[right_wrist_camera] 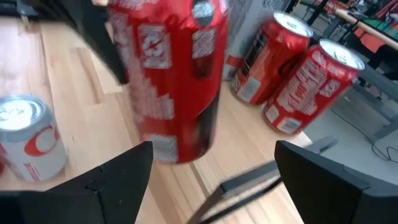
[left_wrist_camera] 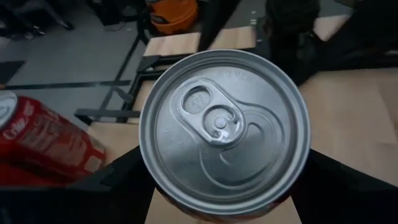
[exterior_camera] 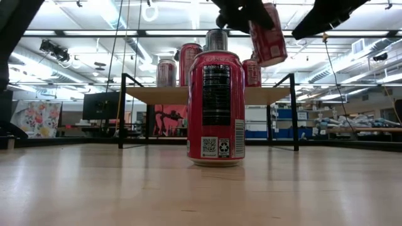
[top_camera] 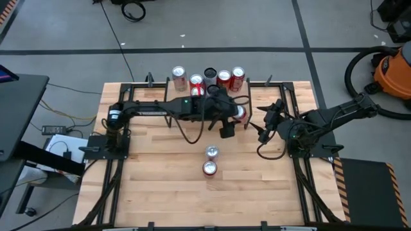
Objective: Place canned beverage on shelf
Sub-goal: Put the red soda can on the shelf aligned with the other red soda can
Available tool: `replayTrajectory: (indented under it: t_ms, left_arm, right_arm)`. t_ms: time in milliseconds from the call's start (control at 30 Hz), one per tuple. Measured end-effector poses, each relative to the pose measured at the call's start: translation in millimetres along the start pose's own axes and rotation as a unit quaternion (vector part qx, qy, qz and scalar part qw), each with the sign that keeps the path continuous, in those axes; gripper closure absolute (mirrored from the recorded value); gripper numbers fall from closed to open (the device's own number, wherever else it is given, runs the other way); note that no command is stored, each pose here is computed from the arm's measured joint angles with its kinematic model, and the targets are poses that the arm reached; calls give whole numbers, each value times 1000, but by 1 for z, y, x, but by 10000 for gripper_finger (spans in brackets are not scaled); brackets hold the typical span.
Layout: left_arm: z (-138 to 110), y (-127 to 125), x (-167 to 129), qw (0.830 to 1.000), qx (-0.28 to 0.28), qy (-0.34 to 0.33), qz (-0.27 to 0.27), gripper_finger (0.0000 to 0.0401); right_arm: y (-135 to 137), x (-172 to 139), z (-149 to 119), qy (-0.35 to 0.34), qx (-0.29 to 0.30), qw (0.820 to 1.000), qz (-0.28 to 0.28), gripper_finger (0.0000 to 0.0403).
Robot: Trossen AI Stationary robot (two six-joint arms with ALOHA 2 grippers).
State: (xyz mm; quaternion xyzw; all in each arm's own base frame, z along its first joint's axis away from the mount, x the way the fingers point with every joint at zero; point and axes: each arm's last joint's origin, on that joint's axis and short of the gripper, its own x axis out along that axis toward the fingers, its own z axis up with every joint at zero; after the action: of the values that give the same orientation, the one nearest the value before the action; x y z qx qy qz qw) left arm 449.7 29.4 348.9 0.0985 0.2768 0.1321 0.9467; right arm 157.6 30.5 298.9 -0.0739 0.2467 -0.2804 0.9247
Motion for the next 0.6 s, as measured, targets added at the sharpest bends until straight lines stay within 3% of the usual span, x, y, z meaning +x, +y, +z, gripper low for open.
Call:
replayTrajectory:
  t_ms: [300,433,600]
  left_arm:
    - [-3,-10,11,998,19,25,46,103]
    - [-1,-12,2,998,22,28,46,103]
    - [11,-18,-13,999,33,19,36,103]
  right_arm:
    - [0,0,-1,5,3,1000,6,55]
    - [2,1,0,-2,2,1000,-1,55]
    - [13,13,-7,-39,-38,999,2,55]
